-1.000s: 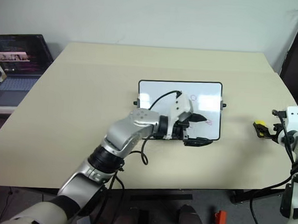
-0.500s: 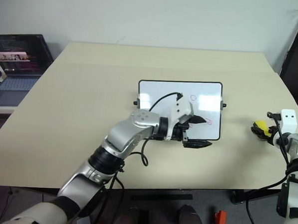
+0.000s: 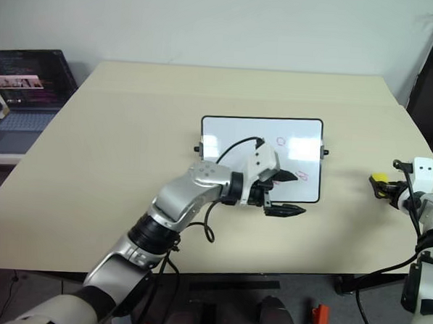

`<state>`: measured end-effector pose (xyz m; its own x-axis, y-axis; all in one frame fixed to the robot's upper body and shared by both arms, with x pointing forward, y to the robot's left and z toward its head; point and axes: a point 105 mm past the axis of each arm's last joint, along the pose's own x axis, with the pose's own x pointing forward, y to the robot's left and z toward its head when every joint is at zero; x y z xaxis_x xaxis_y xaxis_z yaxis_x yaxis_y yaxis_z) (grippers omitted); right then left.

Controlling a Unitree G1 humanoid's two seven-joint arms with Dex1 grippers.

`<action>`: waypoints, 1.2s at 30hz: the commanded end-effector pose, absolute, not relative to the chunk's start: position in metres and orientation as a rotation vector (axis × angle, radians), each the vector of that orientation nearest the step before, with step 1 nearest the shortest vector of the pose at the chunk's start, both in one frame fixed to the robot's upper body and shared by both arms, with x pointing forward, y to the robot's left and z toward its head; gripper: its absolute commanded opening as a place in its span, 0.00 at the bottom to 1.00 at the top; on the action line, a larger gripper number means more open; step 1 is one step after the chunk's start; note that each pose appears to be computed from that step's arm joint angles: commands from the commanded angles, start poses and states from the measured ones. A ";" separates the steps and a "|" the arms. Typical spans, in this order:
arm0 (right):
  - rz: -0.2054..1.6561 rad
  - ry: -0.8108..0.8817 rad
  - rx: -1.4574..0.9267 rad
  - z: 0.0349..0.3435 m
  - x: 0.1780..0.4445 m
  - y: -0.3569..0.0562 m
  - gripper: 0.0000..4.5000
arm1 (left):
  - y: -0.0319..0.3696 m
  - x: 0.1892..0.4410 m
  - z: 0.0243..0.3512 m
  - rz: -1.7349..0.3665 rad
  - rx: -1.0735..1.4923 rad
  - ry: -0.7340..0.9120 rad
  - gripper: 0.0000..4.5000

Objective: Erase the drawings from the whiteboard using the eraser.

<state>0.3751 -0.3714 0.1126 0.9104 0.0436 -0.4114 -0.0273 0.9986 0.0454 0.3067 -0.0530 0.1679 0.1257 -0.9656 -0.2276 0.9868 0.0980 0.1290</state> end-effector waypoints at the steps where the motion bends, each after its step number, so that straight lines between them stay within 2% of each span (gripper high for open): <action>1: 0.076 0.301 0.041 0.150 0.383 -0.365 0.26 | -0.047 0.311 0.180 -1.421 0.291 0.026 1.00; 7: 0.215 0.137 -0.082 0.214 0.378 -0.333 0.25 | 0.005 0.328 0.201 -1.316 0.328 -0.053 1.00; 15: 0.328 0.007 -0.220 0.266 0.366 -0.286 0.25 | 0.089 0.314 0.238 -1.225 0.354 -0.117 1.00; 19: 0.498 -0.068 -0.341 0.289 0.362 -0.233 0.25 | 0.150 0.310 0.247 -1.099 0.412 -0.120 1.00; 27: 0.673 -0.069 -0.520 0.256 0.376 -0.156 0.25 | 0.183 0.299 0.258 -1.028 0.465 -0.168 1.00; 30: 0.669 -0.063 -0.551 0.242 0.390 -0.145 0.25 | 0.186 0.297 0.254 -1.022 0.460 -0.166 1.00; 36: 0.621 -0.059 -0.648 0.226 0.415 -0.149 0.25 | 0.185 0.297 0.249 -1.019 0.458 -0.159 1.00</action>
